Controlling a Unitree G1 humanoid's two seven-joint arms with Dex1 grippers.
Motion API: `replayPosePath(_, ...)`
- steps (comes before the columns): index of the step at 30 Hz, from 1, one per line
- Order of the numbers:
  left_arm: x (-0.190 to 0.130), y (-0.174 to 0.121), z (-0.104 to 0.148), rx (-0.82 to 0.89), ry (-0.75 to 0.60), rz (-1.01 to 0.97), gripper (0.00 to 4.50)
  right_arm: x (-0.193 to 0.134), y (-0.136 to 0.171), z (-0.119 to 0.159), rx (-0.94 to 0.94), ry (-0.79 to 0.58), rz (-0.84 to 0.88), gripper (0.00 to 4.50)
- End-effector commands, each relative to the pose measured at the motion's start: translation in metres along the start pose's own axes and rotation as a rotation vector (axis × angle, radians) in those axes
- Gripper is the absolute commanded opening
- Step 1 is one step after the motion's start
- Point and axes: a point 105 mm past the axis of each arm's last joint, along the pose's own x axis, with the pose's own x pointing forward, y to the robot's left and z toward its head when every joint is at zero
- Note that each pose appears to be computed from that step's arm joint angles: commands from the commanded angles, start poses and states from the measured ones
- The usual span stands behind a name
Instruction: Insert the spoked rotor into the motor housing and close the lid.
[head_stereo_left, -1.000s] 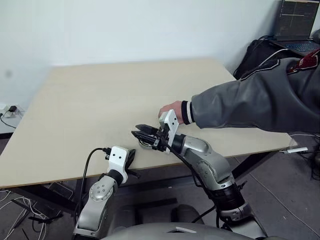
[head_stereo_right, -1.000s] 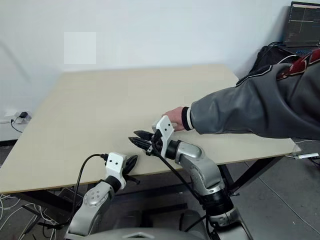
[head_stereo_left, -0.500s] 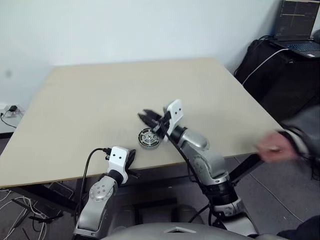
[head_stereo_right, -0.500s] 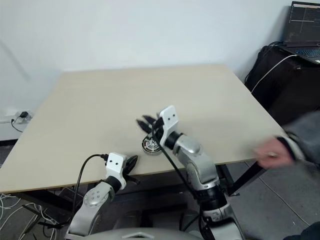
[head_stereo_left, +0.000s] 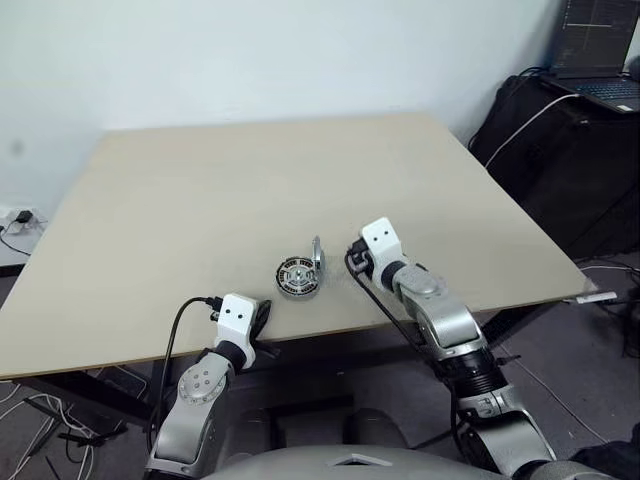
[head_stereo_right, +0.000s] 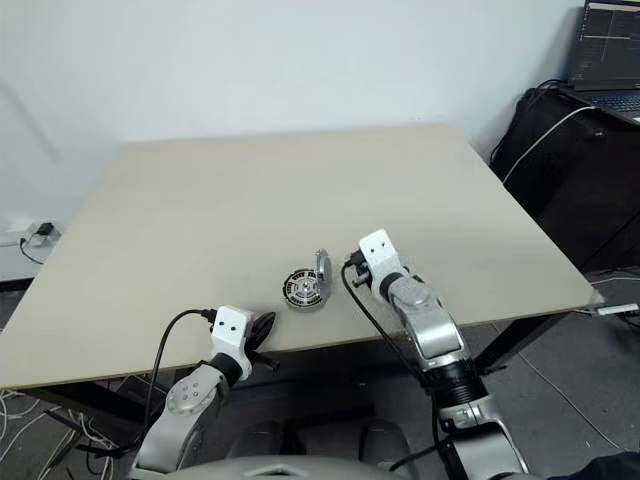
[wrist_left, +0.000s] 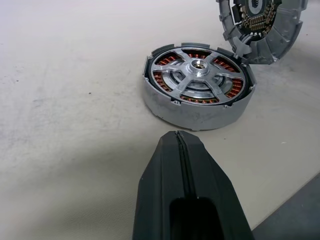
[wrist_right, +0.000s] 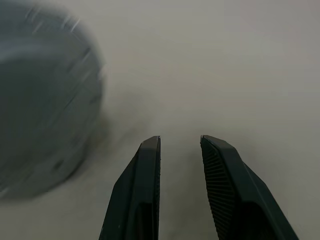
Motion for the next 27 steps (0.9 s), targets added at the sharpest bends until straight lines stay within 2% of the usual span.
replayPosePath(1,0.001,-0.002,0.009,0.012,-0.03,-0.011,0.0,-0.007,0.011,0.03,0.032,-0.11,0.078,1.37)
replayPosePath(13,0.0,-0.002,0.009,0.013,-0.023,-0.012,0.0,0.009,0.038,0.043,0.098,-0.183,0.137,1.37)
replayPosePath(27,0.0,-0.001,0.009,0.011,-0.025,-0.005,0.0,0.035,0.077,0.024,0.063,-0.09,0.253,1.37)
